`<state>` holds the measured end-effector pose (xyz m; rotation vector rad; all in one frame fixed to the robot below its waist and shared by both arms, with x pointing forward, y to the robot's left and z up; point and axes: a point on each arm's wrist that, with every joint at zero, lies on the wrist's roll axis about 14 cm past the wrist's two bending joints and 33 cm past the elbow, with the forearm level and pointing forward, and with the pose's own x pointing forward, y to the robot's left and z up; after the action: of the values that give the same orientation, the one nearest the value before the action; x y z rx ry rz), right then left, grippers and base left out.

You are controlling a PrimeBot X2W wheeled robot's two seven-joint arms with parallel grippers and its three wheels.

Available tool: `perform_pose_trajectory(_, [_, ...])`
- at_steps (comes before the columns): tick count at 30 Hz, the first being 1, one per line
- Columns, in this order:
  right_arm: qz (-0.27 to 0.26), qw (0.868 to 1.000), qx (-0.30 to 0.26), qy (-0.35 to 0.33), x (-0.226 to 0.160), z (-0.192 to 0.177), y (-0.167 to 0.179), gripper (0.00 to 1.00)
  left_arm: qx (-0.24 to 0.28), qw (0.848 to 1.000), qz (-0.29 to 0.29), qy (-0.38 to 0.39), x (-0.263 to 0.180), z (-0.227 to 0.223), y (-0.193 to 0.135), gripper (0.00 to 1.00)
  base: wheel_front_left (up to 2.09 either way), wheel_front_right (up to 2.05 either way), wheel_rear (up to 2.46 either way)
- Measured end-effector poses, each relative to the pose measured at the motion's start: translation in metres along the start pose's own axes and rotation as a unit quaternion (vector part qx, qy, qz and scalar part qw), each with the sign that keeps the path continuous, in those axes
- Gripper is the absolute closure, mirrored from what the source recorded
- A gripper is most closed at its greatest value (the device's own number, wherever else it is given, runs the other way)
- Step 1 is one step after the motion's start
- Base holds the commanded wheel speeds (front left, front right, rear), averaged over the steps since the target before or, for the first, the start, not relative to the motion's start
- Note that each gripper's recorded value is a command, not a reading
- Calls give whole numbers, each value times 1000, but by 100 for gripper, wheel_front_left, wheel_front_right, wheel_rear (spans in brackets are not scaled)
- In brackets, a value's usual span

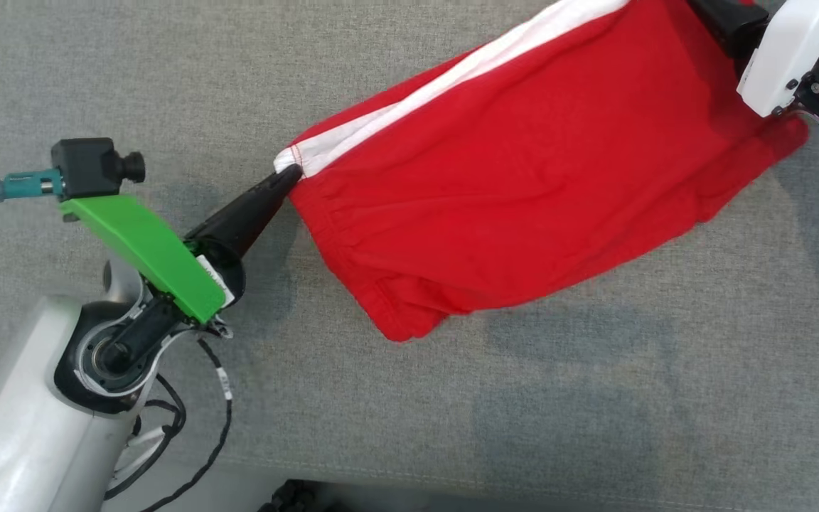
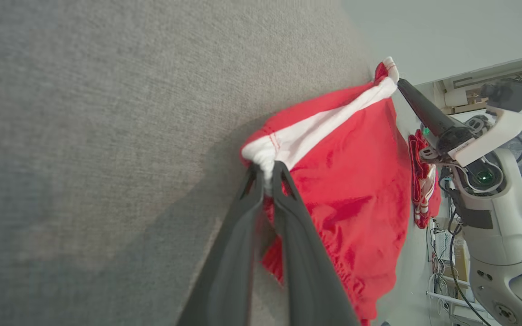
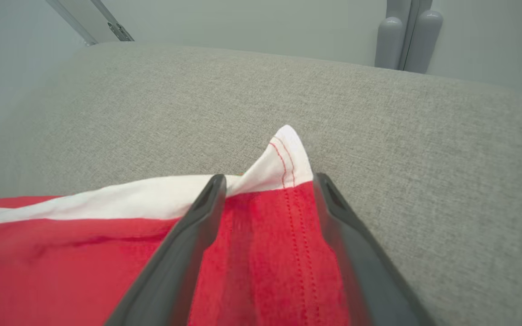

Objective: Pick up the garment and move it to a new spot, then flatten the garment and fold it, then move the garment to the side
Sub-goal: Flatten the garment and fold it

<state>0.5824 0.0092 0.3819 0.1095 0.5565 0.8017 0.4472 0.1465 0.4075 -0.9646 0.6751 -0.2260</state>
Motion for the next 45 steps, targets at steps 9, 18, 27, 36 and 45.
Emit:
perform_pose_trajectory(9, [-25,999,5,-37,-26,30,-5,0,54,998,-1,-19,-15,6,-10,0,0,0,0])
perform_pose_trajectory(18, [-55,998,10,-36,-54,18,-10,0,182,975,8,-124,-43,43,-23,0,0,0,0])
perform_pose_trajectory(27, [-87,996,14,-7,-79,-12,-17,0,245,947,-4,-207,-73,46,-45,0,0,0,0])
perform_pose_trajectory(36, [-76,997,33,4,-59,-23,-10,0,256,924,23,-284,-98,53,-44,0,0,0,0])
perform_pose_trajectory(45, [-74,995,36,50,-44,-60,-8,0,243,912,74,-322,-121,49,-21,0,0,0,0])
